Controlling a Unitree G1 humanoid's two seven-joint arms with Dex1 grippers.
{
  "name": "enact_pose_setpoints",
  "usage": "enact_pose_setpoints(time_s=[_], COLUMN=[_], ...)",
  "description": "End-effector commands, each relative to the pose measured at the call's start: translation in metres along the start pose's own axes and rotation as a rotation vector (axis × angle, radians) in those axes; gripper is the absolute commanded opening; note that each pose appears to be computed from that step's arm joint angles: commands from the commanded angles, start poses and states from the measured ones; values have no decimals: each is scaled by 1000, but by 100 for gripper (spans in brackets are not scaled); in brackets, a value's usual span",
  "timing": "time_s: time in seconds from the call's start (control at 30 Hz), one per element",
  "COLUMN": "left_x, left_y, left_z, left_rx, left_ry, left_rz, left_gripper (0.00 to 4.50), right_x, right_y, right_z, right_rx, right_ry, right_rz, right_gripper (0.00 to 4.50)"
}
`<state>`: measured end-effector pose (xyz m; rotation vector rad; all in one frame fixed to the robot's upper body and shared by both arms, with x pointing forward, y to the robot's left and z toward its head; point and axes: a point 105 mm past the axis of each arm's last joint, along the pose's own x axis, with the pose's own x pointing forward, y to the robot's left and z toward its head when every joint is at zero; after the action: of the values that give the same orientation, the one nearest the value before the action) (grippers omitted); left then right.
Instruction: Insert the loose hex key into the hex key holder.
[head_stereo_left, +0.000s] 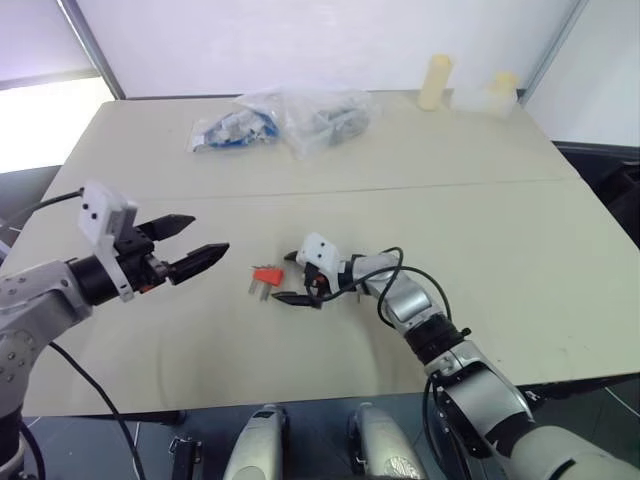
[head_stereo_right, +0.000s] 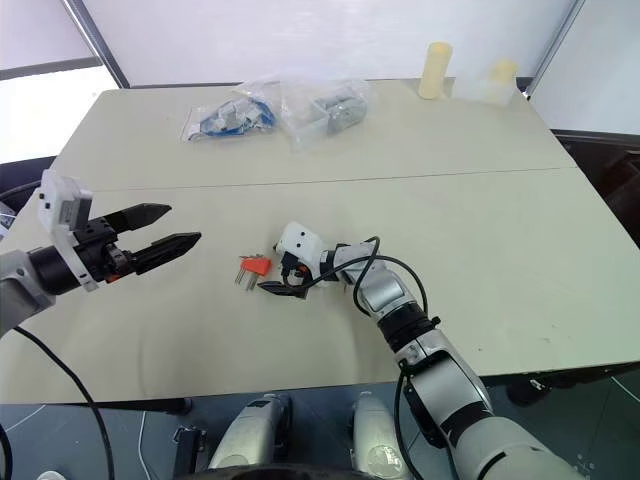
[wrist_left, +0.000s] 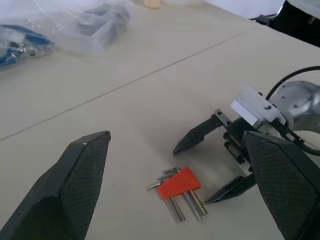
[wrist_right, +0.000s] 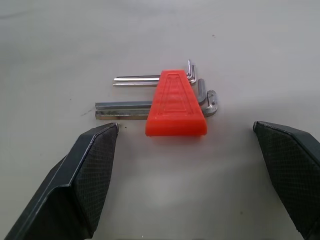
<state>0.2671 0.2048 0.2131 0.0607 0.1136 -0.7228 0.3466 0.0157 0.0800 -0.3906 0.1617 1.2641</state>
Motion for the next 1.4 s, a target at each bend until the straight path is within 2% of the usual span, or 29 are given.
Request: enact_pose_setpoints(time_s=[0.03, 0.1, 0.13, 0.17, 0.33, 0.37, 0.5, 0.63, 0.87, 0.97, 1.1, 1.23, 1.4], left_x=[-4, -4, -4, -4, -5, -5, -7, -6, 0, 5, 15, 30, 42], left_y=[1, 1, 1, 1, 3, 3, 5, 5, 12, 19, 19, 16, -3], left_z=[10, 9, 9, 9, 9, 8, 7, 6, 3, 3, 3, 17, 36], left_rx=[49, 51, 52, 54, 58, 59, 60, 59, 46, 34, 43, 60, 83], left_ry=[-19, -17, -17, -16, -16, -16, -15, -18, -54, -81, -84, -110, -121], left_rz=[12, 14, 15, 16, 27, 30, 40, 44, 63, 72, 12, -91, -259], left_gripper=[450, 450, 450, 450, 450, 450, 450, 450, 450, 450, 450, 450, 450], right_x=[7, 7, 7, 8, 10, 11, 10, 3, -29, -45, -68, -79, -84], right_y=[3, 1, 0, 0, -2, -2, -7, -20, -39, -38, -30, -21, -8], right_z=[-1, -2, -3, -3, -4, -5, -2, 14, 67, 91, 118, 132, 129], right_rx=[0, -6, -9, -10, -17, -21, -79, -259, -861, -1124, -1357, -1448, -1488], right_ry=[8, 11, 14, 15, 21, 25, 32, -8, -119, -190, -329, -429, -482], right_rz=[6, -1, -6, -8, -14, -16, -45, -147, -383, -475, -568, -562, -456], right_gripper=[447, 447, 396, 370, 118, 99, 99, 99, 99, 99, 99, 99, 99])
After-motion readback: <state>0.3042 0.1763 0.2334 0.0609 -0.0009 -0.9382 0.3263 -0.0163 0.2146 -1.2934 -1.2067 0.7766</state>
